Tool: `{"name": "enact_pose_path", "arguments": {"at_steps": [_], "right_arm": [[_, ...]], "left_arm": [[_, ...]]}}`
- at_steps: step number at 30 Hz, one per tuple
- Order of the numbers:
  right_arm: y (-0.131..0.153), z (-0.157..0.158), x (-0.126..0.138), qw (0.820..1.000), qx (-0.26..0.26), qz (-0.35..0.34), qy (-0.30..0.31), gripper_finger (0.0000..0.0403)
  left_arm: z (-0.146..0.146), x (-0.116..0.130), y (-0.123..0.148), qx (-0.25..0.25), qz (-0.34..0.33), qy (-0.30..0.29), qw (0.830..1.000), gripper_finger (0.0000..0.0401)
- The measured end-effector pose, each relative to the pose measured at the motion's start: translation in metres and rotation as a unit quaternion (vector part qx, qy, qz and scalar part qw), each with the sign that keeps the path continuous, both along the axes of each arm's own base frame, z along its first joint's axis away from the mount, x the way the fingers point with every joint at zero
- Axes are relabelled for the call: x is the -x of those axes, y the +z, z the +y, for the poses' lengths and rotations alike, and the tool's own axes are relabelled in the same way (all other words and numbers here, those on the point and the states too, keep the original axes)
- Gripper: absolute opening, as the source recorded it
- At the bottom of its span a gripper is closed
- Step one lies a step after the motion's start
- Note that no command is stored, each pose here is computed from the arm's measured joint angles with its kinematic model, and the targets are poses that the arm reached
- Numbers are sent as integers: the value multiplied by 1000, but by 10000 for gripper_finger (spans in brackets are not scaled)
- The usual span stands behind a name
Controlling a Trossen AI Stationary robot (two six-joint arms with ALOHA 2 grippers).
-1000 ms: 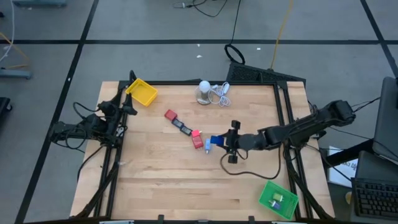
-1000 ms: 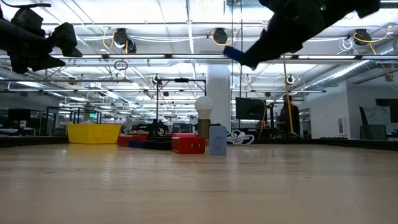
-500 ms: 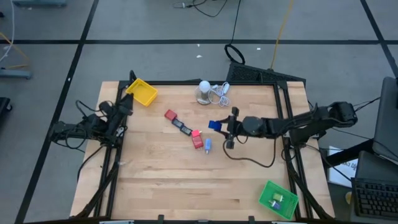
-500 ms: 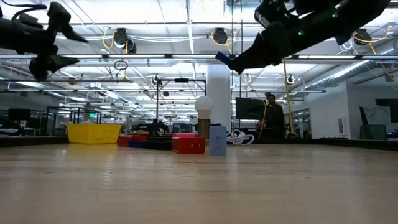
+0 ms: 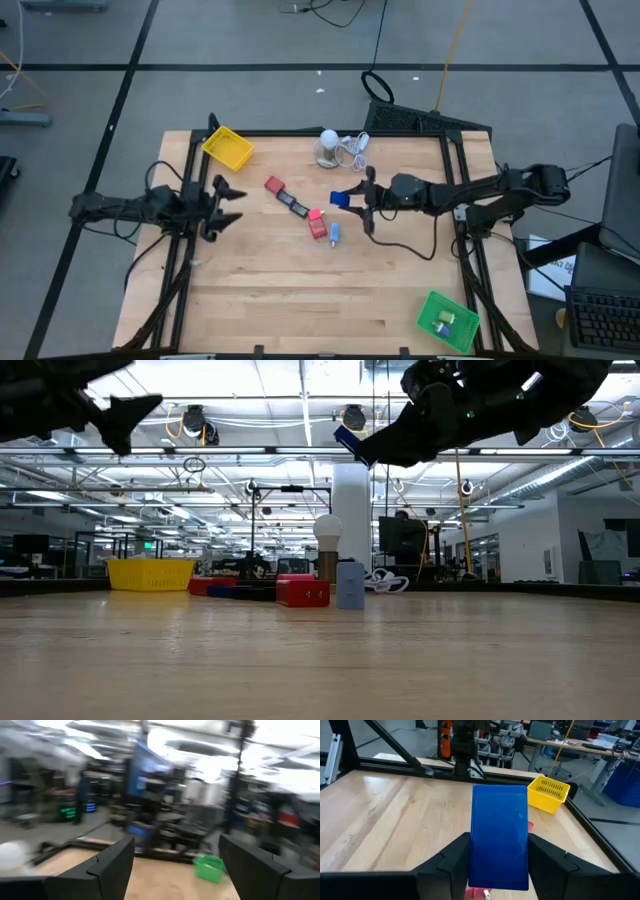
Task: Pick & Place Office items
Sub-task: Put the blue digital clock into the yellow bin
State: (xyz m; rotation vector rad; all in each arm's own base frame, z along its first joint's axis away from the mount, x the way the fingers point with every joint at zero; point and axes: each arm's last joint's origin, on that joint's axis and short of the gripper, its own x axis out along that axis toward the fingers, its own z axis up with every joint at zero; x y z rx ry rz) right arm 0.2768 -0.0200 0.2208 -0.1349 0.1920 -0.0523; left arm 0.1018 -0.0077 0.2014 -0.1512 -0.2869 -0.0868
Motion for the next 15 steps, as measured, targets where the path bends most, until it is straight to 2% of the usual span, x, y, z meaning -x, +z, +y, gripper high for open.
{"name": "enact_pose_path", "arguments": {"at_steps": [3,7,12,15], "right_arm": [[-5,0,-4,1000,0,2,0,155],[-11,-1,-6,1000,0,11,0,152],[-10,-2,-8,1000,13,-1,-1,159],[-9,-2,-8,1000,23,-4,1,156]], "left_arm": [[-3,-2,0,-29,-4,-47,998,294],[-5,-4,-1,-36,4,-70,997,294],[-5,-6,-2,6,18,-89,996,294],[-4,-8,-3,24,24,-69,997,294]]}}
